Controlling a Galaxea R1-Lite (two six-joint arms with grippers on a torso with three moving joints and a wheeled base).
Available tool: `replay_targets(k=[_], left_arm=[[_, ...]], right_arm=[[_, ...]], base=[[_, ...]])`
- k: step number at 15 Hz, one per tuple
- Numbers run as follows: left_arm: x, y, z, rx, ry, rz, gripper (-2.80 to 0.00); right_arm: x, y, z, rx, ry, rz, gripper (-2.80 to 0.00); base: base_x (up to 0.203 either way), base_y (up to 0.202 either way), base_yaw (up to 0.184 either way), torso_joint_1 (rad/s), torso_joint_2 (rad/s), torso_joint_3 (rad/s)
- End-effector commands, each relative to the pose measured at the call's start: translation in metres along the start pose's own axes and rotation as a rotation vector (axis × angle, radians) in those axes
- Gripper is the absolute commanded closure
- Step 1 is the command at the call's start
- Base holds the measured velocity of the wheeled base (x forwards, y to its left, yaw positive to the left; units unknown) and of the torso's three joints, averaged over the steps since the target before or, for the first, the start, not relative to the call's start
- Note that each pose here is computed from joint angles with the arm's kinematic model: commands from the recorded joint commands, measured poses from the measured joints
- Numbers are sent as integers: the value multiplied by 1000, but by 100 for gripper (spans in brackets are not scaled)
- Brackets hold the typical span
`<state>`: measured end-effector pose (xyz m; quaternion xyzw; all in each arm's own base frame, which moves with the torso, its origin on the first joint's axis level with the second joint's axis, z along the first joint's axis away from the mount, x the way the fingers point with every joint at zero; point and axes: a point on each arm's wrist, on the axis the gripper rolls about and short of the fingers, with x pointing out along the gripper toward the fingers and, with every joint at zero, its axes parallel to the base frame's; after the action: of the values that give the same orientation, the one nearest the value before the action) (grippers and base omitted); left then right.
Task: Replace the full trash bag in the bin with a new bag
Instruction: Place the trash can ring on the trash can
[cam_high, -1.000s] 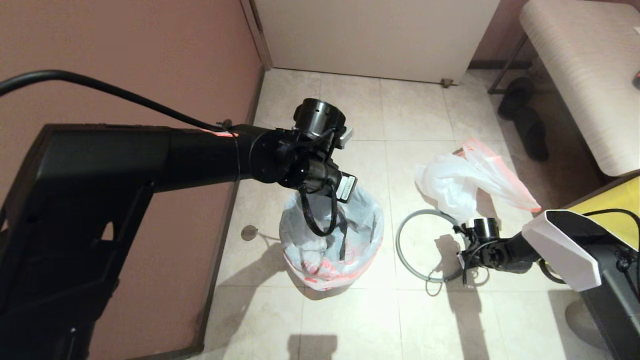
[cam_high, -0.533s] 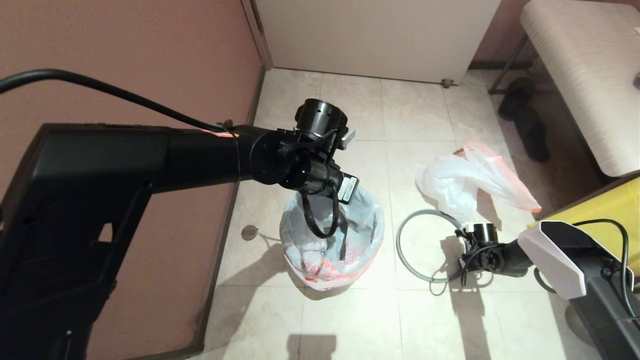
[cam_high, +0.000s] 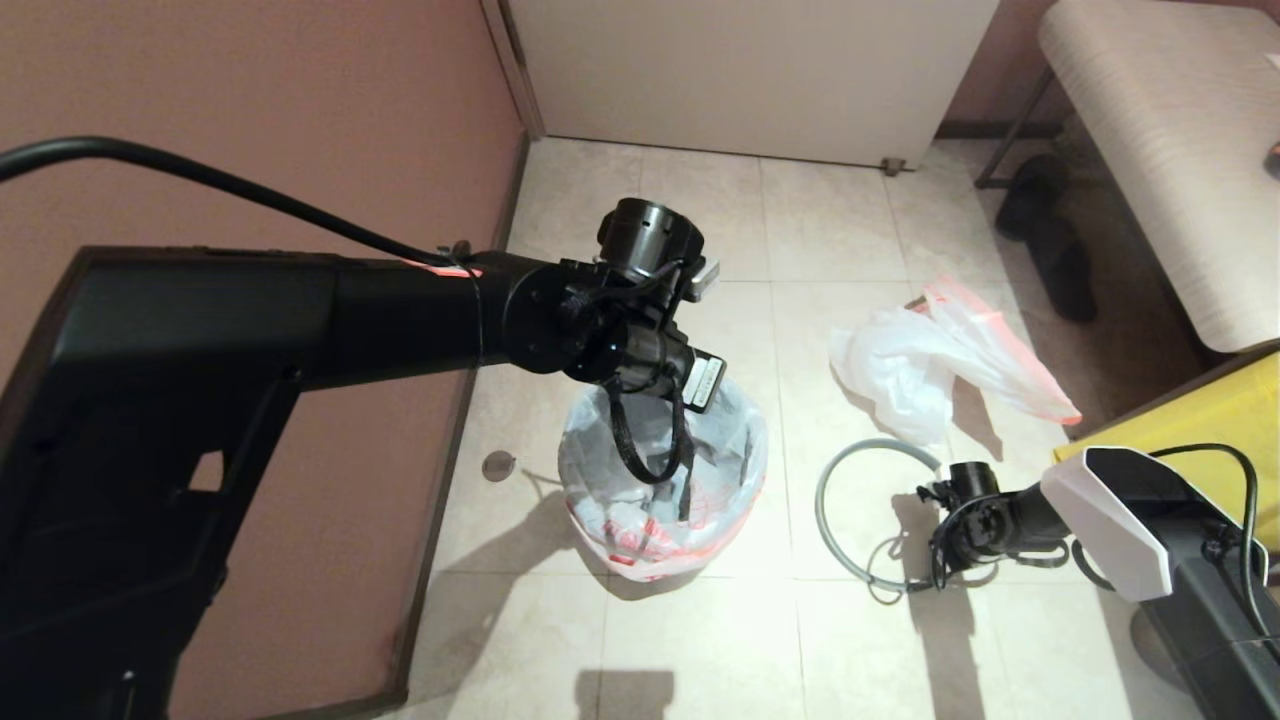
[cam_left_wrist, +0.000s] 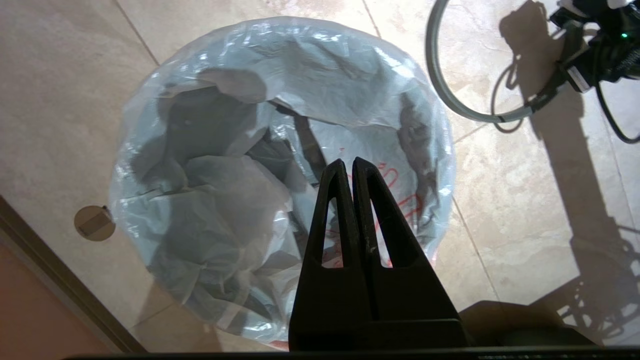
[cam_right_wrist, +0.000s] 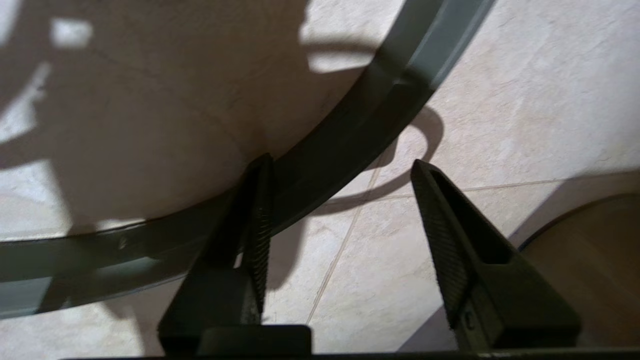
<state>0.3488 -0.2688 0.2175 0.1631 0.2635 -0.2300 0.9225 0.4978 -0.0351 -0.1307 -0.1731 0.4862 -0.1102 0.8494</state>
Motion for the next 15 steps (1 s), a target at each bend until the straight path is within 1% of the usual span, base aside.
replay_targets(k=[1,2,3,4,5,6,7,11,14,15], left_arm=[[0,0,0,1,2,1,0],[1,-1,-2,3,10,0,0],[7,-3,-13,12,55,-3,0],[10,-4,-20,18,81,-5,0],[8,-3,-17,15,69,-4,0],[3,-1,-5,5,22,0,0],[0,0,0,1,0,2,0],[1,0,0,3,2,2,0],[1,-1,0,4,2,1,0],[1,-2,0,5,2,0,0]], right_arm=[[0,1,-1,-7,8,0,0],[0,1,-2,-11,15,0,0],[0,1,-4,-18,29,3,0],[-1,2,-7,-38,63,12,0],[-4,1,-8,-49,91,20,0],[-7,0,-9,-59,119,27,0],[-9,0,-7,-58,118,29,0],[-13,0,-2,-37,97,27,0],[-16,-3,7,17,45,15,0],[-17,-4,7,18,42,16,-280]], base=[[0,0,0,0,0,0],[0,0,0,0,0,0],[0,0,0,0,0,0],[0,0,0,0,0,0],[0,0,0,0,0,0],[0,0,0,0,0,0],[0,0,0,0,0,0],[0,0,0,0,0,0],[0,0,0,0,0,0],[0,0,0,0,0,0]])
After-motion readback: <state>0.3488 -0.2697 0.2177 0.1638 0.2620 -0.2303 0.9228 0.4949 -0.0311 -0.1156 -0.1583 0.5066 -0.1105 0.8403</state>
